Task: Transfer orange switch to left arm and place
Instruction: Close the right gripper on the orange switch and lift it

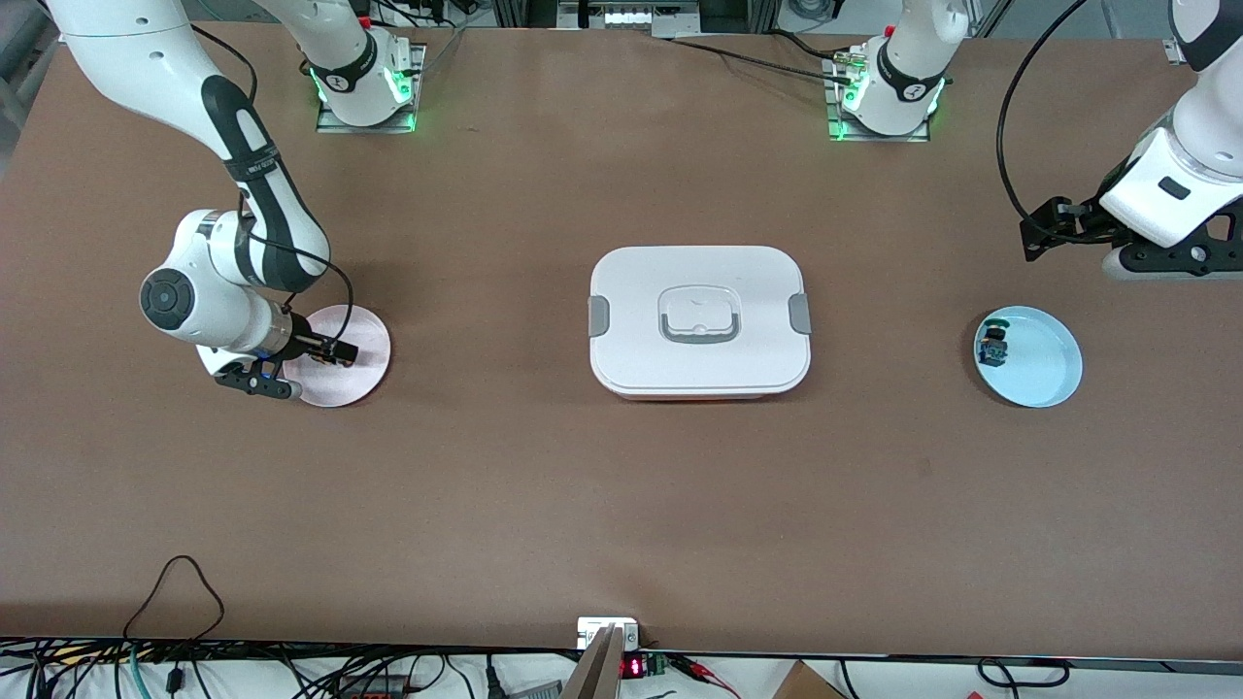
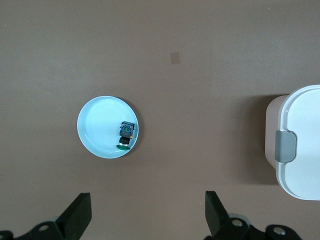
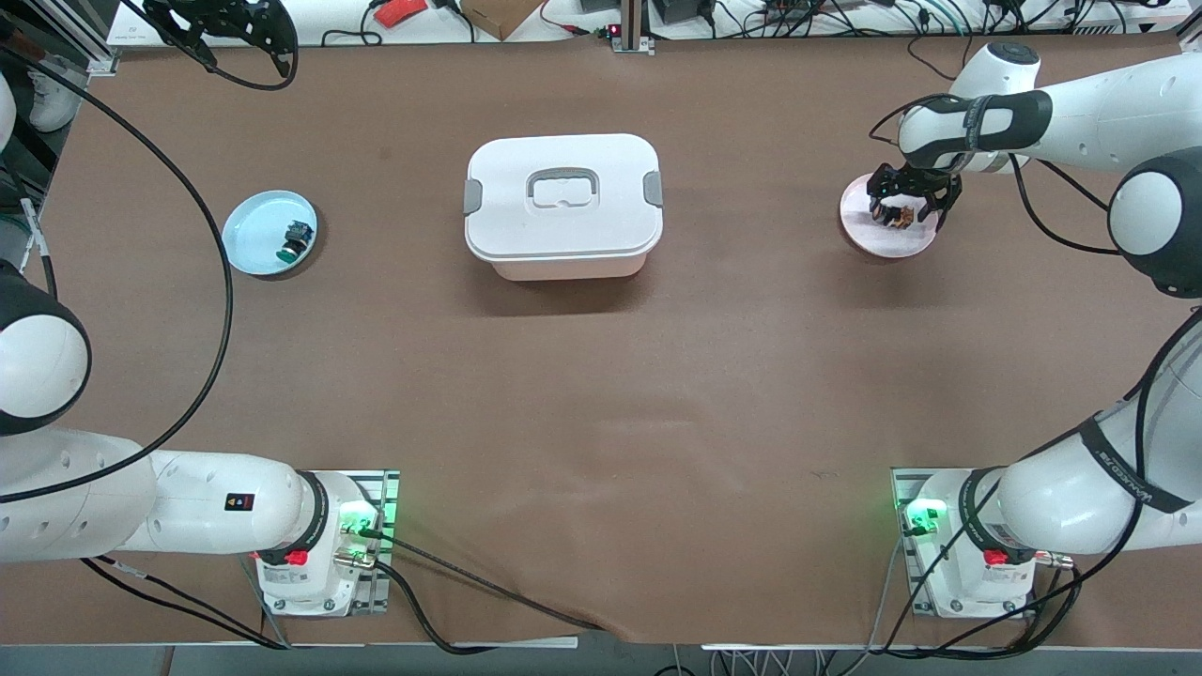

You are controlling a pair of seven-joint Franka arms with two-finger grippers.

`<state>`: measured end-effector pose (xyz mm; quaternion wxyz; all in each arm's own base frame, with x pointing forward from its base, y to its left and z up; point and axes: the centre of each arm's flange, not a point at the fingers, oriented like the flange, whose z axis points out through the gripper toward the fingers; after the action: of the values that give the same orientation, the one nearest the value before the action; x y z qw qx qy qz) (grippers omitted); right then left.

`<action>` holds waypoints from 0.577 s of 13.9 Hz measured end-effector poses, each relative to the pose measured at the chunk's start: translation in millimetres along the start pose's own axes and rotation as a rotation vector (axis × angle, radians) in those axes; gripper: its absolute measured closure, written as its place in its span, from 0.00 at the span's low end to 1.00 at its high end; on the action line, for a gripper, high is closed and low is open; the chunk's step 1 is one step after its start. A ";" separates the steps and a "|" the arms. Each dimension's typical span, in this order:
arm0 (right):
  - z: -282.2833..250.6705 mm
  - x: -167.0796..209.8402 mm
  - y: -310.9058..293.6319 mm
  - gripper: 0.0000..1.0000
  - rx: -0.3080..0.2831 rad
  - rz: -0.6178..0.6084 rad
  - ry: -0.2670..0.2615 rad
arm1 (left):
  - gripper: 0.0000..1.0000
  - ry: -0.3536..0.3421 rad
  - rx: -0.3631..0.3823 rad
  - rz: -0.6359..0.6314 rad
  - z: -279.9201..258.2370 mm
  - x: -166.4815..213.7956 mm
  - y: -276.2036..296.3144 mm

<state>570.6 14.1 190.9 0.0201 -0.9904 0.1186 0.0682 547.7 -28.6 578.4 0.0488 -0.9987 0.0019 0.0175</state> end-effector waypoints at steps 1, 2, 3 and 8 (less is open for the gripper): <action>1.1 0.2 0.9 0.00 0.000 0.007 0.003 | 0.00 0.000 0.000 0.000 0.0 0.0 0.0; 2.9 -0.2 2.4 0.00 0.000 0.011 0.007 | 0.00 0.000 0.000 0.000 0.0 0.0 0.0; 5.2 -1.6 3.6 0.00 -0.001 0.013 0.008 | 0.00 0.000 0.000 0.000 0.0 0.0 0.0; 12.4 -7.3 5.3 0.00 -0.004 0.015 0.001 | 0.00 0.000 0.000 0.000 0.0 0.0 0.0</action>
<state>560.7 11.3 179.5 0.0174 -0.9895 0.1261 0.0681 547.7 -28.6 578.4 0.0488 -0.9987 0.0019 0.0175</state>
